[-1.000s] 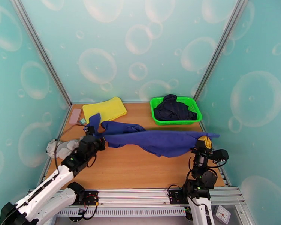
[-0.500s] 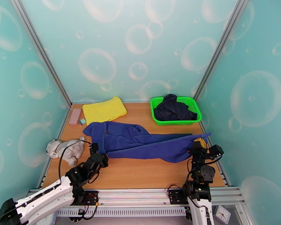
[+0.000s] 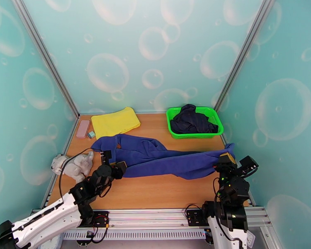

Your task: Fold and stack the trousers

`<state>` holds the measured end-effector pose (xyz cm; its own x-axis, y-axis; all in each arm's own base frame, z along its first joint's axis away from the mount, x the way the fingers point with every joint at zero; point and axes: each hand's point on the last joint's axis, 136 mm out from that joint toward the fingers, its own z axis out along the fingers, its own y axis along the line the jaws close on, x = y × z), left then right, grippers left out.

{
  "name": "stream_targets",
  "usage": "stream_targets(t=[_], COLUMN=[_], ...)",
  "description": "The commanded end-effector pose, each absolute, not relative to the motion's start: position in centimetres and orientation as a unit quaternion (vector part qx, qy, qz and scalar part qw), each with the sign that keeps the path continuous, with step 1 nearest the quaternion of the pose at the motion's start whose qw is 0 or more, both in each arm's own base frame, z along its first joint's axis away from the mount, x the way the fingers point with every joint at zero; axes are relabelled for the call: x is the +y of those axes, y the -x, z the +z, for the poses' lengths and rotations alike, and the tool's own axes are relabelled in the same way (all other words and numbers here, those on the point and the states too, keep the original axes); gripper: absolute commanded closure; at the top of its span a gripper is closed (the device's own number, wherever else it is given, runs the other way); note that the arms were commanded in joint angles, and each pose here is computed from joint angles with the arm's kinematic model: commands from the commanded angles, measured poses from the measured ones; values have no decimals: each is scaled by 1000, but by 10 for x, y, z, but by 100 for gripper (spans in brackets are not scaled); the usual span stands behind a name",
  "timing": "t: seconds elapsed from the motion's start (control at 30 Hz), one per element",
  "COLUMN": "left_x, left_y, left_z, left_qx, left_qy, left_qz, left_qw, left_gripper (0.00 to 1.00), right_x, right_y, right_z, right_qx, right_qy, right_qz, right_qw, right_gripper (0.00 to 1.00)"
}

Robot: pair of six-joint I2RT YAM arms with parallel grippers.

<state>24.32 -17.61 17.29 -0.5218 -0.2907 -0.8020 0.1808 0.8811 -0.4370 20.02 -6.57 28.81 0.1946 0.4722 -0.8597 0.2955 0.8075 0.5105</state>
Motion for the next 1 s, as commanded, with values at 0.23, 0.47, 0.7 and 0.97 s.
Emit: stream_targets(t=[0.23, 0.47, 0.7, 0.97], left_x=[-309, -331, -338, -282], left_y=[-378, -401, -412, -442], left_z=[145, 75, 28, 90], left_qx=[898, 928, 945, 927], left_qy=[-91, -141, -142, -54], left_qz=[-229, -179, -154, -184], left_qw=[364, 294, 252, 323], left_gripper=[13, 13, 33, 100], right_x=[-52, -50, -46, -21], right_y=[-183, -182, -183, -196], right_z=[292, 295, 299, 333], right_qx=[631, 632, 630, 585], right_qy=[-292, -283, -273, -182], right_qz=[100, 101, 108, 156], right_qw=[711, 714, 719, 775], right_gripper=[91, 100, 100, 100])
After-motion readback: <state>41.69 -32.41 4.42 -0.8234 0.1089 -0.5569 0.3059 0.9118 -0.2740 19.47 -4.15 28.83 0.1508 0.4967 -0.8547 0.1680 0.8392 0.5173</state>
